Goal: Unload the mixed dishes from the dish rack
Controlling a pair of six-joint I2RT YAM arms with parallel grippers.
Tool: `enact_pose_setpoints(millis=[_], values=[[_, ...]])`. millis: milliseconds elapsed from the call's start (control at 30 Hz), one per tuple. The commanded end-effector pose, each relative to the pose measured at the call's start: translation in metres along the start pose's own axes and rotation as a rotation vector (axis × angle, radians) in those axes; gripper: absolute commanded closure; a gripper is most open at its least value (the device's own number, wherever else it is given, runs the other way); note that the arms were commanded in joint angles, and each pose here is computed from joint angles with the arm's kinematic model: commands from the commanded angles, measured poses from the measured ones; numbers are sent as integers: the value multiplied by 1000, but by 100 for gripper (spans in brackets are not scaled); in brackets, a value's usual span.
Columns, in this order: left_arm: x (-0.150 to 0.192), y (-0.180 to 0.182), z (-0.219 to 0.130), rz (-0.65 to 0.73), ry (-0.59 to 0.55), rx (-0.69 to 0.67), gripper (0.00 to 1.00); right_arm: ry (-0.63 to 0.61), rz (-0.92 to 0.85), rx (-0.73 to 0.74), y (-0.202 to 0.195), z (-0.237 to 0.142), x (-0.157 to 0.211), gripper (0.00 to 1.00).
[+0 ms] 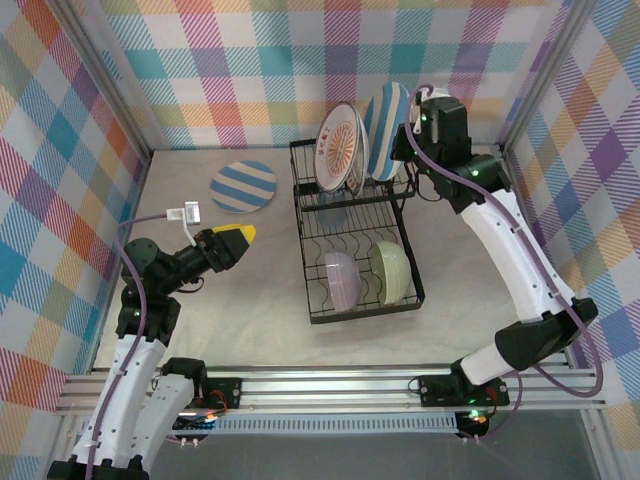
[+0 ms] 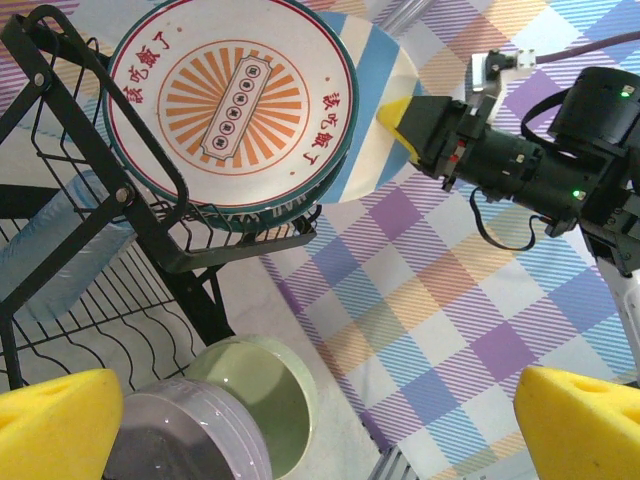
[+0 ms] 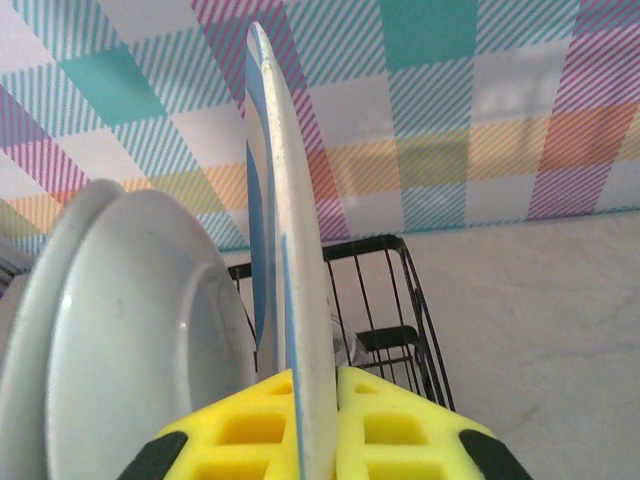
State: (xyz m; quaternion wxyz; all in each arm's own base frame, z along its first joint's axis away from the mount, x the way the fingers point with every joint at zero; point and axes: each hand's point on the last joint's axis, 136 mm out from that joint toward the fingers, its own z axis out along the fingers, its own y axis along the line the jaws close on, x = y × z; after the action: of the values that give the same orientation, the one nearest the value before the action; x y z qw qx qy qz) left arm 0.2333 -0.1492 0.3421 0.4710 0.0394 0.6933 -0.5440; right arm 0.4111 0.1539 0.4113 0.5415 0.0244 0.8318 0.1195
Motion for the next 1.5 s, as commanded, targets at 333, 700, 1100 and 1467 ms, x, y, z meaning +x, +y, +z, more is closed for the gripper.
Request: enact_pose_setpoints(millis=[333,700,1100,1467], values=[[-1,-12,-2,35,-6,45,0,-132,34,-7,-1,-22,-29,100],[-1,-28,-3,44,-10,132,0,-162,27,3,-6,-32,-34,100],[-2,-37,-6,54,-18,177,0,-236,33,13,-12,-62,-54,100],[-2,-53,-11,69,-25,263,0,-288,67,-15,-19,-100,-61,100]])
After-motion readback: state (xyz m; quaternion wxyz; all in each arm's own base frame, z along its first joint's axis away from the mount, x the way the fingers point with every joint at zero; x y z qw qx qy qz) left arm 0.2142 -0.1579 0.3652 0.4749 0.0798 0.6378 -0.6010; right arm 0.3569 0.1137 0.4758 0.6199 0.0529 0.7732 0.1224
